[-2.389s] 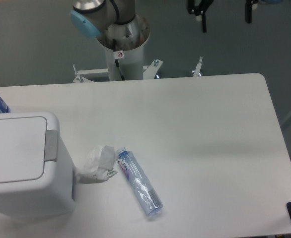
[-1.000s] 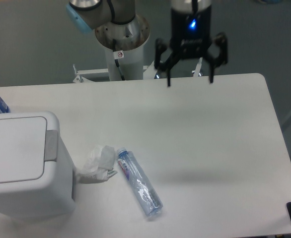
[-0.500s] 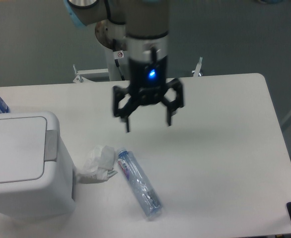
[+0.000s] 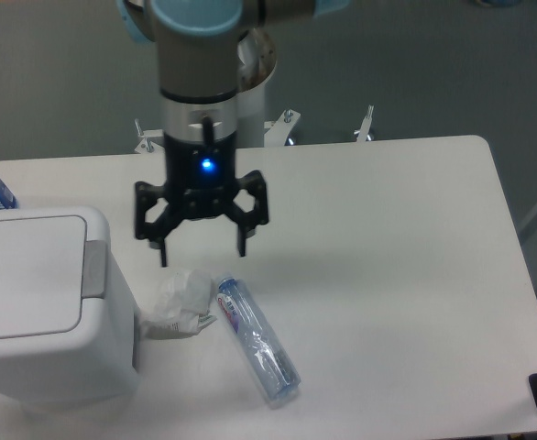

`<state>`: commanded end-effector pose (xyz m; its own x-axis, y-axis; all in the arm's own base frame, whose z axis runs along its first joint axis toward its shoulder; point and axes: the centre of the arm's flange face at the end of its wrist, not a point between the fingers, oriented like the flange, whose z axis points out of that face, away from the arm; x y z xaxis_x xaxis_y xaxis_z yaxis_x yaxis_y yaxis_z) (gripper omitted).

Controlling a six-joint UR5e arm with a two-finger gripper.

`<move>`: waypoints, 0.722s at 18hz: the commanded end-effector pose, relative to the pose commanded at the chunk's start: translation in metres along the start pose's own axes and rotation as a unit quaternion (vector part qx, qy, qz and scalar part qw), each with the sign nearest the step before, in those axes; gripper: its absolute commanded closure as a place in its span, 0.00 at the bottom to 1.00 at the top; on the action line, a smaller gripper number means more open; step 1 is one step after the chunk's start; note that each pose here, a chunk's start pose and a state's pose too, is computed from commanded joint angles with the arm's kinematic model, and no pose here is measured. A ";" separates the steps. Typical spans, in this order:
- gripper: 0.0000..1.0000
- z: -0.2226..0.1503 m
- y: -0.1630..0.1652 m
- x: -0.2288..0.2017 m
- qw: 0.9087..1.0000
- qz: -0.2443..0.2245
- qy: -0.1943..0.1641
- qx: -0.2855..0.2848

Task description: Open the trash can

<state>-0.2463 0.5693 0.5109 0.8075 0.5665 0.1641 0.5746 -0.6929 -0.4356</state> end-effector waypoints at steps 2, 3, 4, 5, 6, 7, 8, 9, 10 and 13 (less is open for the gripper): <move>0.00 0.005 0.002 0.010 1.000 0.005 0.004 -0.005; 0.00 0.008 0.003 0.014 1.000 0.008 0.005 -0.007; 0.00 0.010 0.004 0.017 1.000 0.010 0.006 -0.009; 0.00 0.010 0.005 0.018 1.000 0.011 0.007 -0.009; 0.00 0.012 0.006 0.021 1.000 0.013 0.008 -0.011; 0.00 0.013 0.007 0.026 1.000 0.017 0.009 -0.012; 0.00 0.016 0.007 0.027 1.000 0.018 0.009 -0.015; 0.00 0.020 0.008 0.028 1.000 0.019 0.010 -0.018; 0.00 0.022 0.008 0.029 1.000 0.020 0.010 -0.019; 0.00 0.023 0.009 0.031 1.000 0.021 0.010 -0.020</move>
<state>-0.2196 0.5909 0.4922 0.8336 0.5275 0.1638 0.5441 -0.7334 -0.4074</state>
